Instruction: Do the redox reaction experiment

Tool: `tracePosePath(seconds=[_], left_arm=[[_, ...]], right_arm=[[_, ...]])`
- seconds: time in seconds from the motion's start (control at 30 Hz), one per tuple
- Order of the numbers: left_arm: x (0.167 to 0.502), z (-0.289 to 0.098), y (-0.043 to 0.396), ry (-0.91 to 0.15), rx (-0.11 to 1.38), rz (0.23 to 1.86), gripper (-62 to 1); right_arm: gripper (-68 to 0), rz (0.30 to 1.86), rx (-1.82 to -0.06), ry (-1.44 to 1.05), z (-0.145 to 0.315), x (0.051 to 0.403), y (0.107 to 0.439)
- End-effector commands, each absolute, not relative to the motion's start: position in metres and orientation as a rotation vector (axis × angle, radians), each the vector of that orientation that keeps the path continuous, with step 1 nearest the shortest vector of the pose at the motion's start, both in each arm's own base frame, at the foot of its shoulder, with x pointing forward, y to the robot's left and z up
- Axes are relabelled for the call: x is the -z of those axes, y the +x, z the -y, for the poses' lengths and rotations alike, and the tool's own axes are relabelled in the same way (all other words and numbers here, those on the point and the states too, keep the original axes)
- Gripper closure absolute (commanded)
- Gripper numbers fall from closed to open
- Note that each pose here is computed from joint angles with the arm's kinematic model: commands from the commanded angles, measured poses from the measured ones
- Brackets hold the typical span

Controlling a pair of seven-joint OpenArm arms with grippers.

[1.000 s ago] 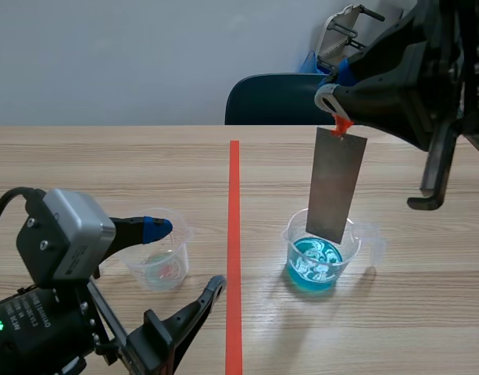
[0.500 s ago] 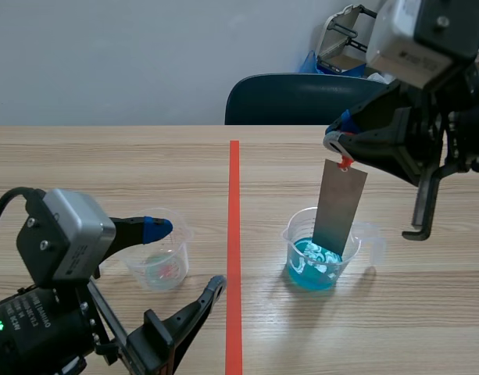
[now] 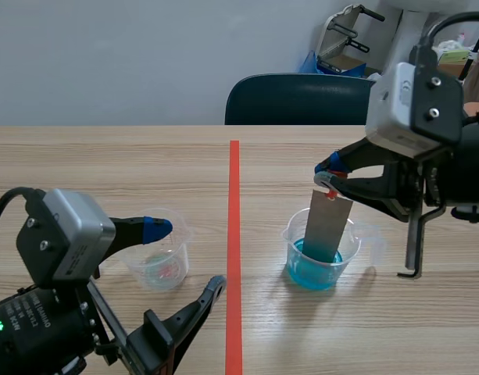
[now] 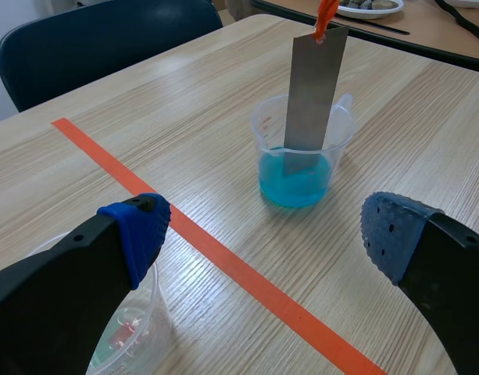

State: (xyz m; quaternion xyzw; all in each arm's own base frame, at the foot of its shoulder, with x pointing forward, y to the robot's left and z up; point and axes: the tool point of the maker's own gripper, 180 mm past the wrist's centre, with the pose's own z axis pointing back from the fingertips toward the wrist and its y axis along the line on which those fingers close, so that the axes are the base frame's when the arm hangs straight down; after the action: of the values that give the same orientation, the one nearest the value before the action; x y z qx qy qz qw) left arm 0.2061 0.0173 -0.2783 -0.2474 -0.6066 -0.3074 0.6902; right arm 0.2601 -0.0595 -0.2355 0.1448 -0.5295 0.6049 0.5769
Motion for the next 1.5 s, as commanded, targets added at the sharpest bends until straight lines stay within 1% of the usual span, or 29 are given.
tracePosePath(seconds=[0.0,0.17,0.33,1.47], left_arm=[[0.271,-0.015,0.207,-0.567,0.674,1.384,-52.5],[0.271,-0.015,0.207,-0.567,0.674,1.384,-52.5],[0.271,-0.015,0.207,-0.567,0.674,1.384,-52.5],[0.271,-0.015,0.207,-0.567,0.674,1.384,-52.5]], right_arm=[[-0.6,1.277,-1.424,0.357,0.056,0.229,0.261],[-0.6,1.271,-1.442,0.38,0.059,0.24,0.257],[-0.6,1.266,-1.43,0.391,0.062,0.244,0.257],[-0.6,1.267,-1.431,0.392,0.062,0.244,0.257]])
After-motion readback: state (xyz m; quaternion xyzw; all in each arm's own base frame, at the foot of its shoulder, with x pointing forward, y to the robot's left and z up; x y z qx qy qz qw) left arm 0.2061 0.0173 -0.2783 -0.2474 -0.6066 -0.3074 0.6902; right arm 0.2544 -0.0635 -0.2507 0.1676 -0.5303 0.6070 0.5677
